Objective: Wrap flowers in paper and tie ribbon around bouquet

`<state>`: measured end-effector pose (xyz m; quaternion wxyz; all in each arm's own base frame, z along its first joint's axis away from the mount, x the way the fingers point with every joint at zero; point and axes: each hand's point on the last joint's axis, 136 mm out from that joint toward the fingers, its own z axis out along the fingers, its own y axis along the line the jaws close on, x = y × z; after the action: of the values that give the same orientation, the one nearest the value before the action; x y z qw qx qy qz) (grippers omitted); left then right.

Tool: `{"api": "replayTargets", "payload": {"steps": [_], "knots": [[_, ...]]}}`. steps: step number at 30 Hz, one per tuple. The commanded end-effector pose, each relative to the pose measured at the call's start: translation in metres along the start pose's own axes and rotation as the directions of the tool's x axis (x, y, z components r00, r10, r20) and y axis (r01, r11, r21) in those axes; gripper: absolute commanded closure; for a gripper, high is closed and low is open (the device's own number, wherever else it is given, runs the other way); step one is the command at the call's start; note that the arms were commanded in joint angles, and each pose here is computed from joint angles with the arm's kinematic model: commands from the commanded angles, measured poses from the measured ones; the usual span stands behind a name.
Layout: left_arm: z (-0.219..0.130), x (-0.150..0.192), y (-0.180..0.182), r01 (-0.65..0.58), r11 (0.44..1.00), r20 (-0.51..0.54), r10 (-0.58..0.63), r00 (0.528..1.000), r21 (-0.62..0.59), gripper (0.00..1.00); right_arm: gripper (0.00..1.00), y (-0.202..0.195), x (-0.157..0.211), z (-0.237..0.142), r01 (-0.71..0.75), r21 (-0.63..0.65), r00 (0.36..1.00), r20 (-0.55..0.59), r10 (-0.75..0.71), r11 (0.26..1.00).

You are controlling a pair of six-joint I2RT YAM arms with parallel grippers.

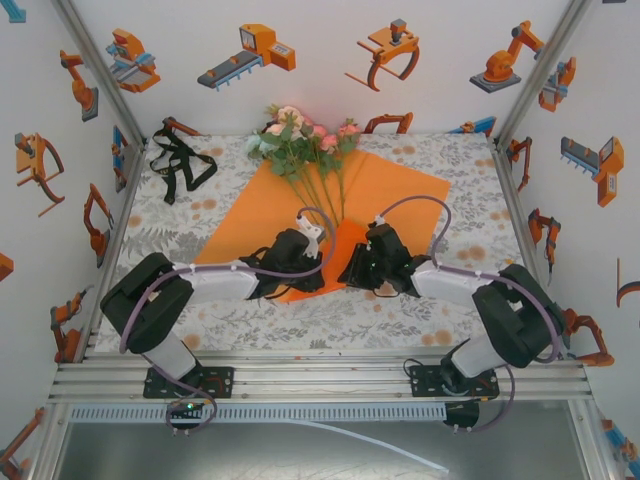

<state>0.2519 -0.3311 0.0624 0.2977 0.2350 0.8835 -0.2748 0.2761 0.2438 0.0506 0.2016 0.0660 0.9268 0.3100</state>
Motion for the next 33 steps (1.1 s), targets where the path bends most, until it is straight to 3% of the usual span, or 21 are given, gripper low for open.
{"api": "replayTargets", "payload": {"steps": [1, 14, 19, 23, 33], "knots": [[-0.011, 0.01, 0.009, 0.033, 0.999, -0.02, -0.033, 0.999, -0.036, 0.77, 0.68, -0.017, -0.013, 0.0, -0.039, 0.063, 0.998, 0.051, 0.036, 0.997], [-0.027, 0.047, 0.031, 0.077, 0.99, -0.079, -0.086, 0.993, -0.116, 0.79, 0.66, -0.061, -0.042, -0.008, -0.091, 0.105, 0.993, 0.078, 0.083, 0.99], [-0.03, 0.061, 0.041, 0.084, 0.986, -0.096, -0.098, 0.991, -0.147, 0.8, 0.59, -0.068, -0.057, -0.019, -0.066, 0.116, 0.996, 0.074, 0.057, 0.991], [-0.029, 0.062, 0.04, 0.081, 0.987, -0.09, -0.094, 0.992, -0.136, 0.8, 0.53, -0.059, -0.072, -0.034, -0.04, 0.038, 0.995, 0.091, 0.036, 0.999], [-0.028, 0.063, 0.042, 0.079, 0.986, -0.089, -0.093, 0.992, -0.146, 0.8, 0.57, -0.115, -0.089, -0.048, -0.141, 0.152, 0.98, 0.164, 0.116, 0.978]]}}
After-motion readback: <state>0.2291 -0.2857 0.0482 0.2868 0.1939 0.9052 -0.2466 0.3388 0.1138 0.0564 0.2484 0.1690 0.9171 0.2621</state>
